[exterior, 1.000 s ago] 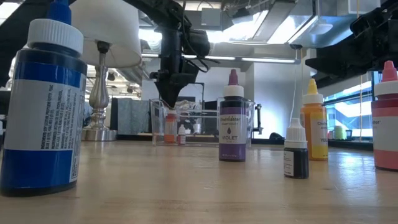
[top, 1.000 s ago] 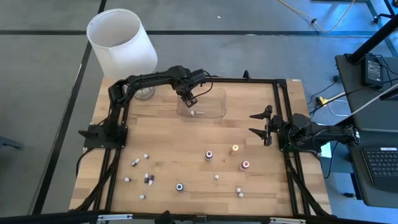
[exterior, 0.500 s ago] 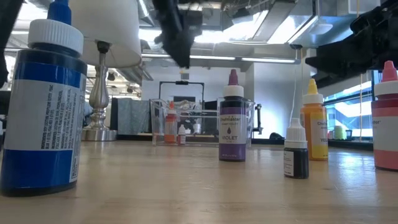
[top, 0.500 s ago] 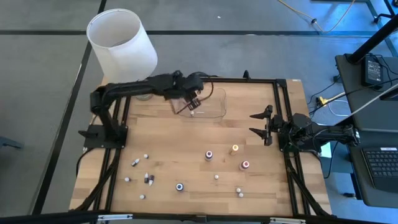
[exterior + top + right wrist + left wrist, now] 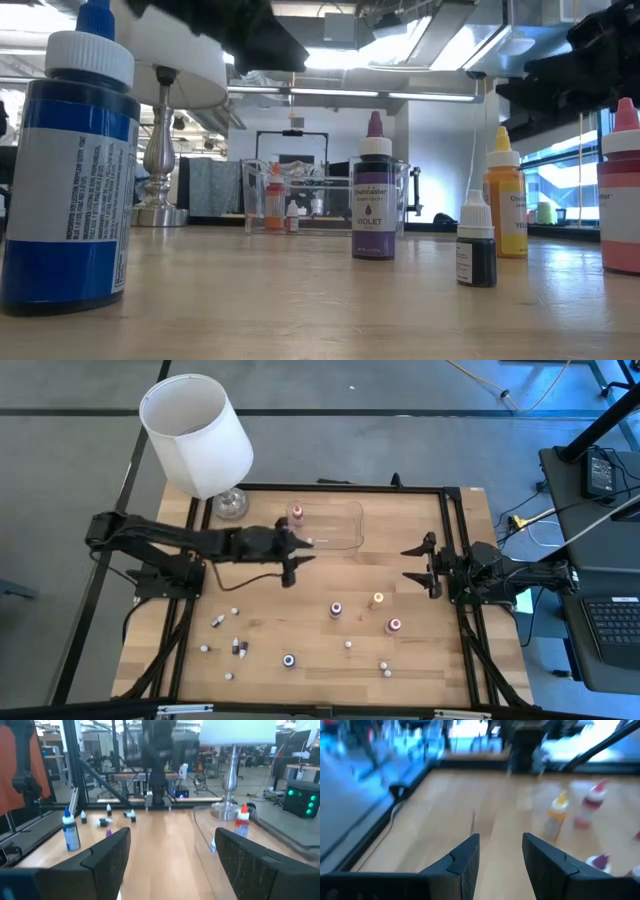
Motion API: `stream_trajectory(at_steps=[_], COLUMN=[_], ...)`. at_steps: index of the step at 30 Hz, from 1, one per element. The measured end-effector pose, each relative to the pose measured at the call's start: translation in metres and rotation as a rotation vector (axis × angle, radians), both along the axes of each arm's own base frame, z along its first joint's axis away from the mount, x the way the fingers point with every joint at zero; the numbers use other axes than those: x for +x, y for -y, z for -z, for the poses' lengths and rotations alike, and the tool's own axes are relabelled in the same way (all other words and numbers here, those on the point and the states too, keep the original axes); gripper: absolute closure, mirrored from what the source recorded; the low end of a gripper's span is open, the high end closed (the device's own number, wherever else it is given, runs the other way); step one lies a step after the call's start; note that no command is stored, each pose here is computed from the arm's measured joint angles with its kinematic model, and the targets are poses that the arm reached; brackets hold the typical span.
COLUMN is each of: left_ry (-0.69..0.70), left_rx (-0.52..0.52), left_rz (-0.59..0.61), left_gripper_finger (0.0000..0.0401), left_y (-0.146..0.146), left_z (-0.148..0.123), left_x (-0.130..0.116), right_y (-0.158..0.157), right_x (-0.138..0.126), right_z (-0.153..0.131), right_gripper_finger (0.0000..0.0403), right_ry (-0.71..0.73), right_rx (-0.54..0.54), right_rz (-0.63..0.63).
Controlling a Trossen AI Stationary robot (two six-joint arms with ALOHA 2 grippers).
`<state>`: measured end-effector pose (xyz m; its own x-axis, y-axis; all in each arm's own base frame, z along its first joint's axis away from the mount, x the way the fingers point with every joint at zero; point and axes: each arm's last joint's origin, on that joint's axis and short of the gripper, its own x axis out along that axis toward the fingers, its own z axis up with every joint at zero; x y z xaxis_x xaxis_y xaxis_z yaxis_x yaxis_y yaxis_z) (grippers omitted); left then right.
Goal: Pick & Place food coloring
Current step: Put the large yellow food coloring bottle into the transparent bin
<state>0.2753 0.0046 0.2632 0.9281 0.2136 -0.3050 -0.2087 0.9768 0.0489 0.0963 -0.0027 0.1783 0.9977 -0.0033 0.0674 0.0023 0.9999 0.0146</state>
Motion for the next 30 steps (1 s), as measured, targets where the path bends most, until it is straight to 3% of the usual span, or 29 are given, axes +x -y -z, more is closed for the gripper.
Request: stream_trajectory(at_steps=[3, 7, 15, 19, 25, 30], left_ry=[0.087, 0.106, 0.099, 0.099, 0.095, 0.089], left_rx=[0.014, 0.006, -0.003, -0.006, -0.003, 0.002], left_rz=[0.017, 0.011, -0.040, -0.040, -0.039, -0.038], left_gripper_finger=[0.0258, 0.0258, 0.0257, 0.0257, 0.0257, 0.0257], left_y=[0.004, 0.003, 0.001, 0.001, 0.001, 0.001], left_z=[0.015, 0.032, 0.040, 0.040, 0.040, 0.041], left_x=[-0.011, -0.022, -0.025, -0.025, -0.025, -0.025], right_y=[0.000, -0.001, -0.009, -0.017, -0.033, -0.044], right_x=[0.000, 0.006, 0.045, 0.069, 0.101, 0.113], right_z=[-0.014, -0.029, -0.061, -0.070, -0.063, -0.042], right_gripper_finger=[0.0120, 0.0134, 0.0149, 0.0149, 0.0150, 0.0150], right_ry=[-0.003, -0.088, -0.450, -0.612, -0.780, -0.921], right_rx=[0.000, 0.003, -0.092, -0.084, -0.072, -0.050], right_rz=[-0.002, -0.010, -0.111, -0.153, -0.225, -0.245])
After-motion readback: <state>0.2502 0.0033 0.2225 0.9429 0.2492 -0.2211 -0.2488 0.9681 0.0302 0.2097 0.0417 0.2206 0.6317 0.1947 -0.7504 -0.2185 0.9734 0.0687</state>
